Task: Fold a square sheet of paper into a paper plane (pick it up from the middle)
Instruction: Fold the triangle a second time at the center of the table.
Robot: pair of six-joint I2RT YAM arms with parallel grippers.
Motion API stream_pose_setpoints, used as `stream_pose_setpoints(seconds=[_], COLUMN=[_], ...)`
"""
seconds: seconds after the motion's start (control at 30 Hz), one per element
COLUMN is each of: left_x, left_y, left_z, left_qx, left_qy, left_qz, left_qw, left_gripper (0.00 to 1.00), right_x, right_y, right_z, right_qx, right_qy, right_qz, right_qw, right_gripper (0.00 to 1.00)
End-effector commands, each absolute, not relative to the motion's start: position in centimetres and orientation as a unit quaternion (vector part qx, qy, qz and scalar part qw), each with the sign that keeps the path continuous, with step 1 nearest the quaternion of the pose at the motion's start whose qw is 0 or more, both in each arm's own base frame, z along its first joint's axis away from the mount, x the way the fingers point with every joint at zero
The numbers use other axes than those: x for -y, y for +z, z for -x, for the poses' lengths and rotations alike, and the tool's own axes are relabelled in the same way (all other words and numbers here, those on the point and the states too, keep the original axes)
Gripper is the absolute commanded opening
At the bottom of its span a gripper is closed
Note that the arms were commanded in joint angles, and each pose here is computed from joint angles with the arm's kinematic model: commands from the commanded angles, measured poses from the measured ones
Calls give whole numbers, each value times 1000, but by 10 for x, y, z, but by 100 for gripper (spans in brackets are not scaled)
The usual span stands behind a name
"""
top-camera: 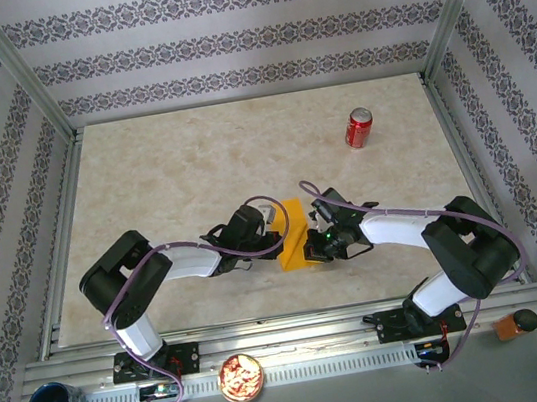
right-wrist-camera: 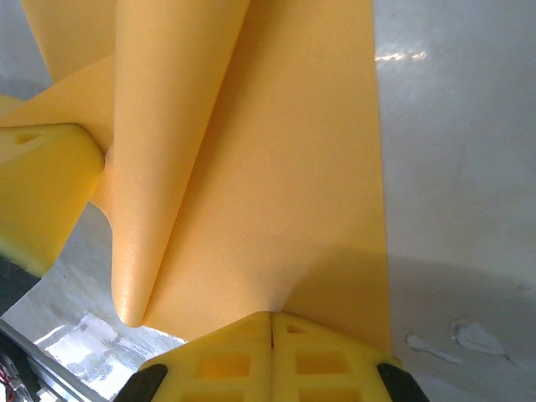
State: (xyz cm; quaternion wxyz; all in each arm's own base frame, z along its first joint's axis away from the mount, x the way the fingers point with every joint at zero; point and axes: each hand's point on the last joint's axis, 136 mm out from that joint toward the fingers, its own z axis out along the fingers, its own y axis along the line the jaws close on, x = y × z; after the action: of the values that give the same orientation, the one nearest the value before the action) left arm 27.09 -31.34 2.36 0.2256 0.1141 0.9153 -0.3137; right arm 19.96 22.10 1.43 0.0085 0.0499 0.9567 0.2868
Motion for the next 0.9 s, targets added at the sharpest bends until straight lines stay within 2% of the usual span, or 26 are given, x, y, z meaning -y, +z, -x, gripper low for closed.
stream_pose_setpoints(seconds=[0.0,0.87], left_x=[311,320], left_y=[28,31], left_z=[-283,-285], left_qx=[-913,-906], left_qy=[-311,-330], left_qz=[-112,-124], left_qw=[241,233], left_gripper=[4,5], right_x=[-216,-214], right_y=[9,6], right_z=[-194,-191], right_qx=[-961,-961], right_qy=[274,272], right_qz=[-48,-47], right_qw=[-6,-12], right_gripper=[0,0])
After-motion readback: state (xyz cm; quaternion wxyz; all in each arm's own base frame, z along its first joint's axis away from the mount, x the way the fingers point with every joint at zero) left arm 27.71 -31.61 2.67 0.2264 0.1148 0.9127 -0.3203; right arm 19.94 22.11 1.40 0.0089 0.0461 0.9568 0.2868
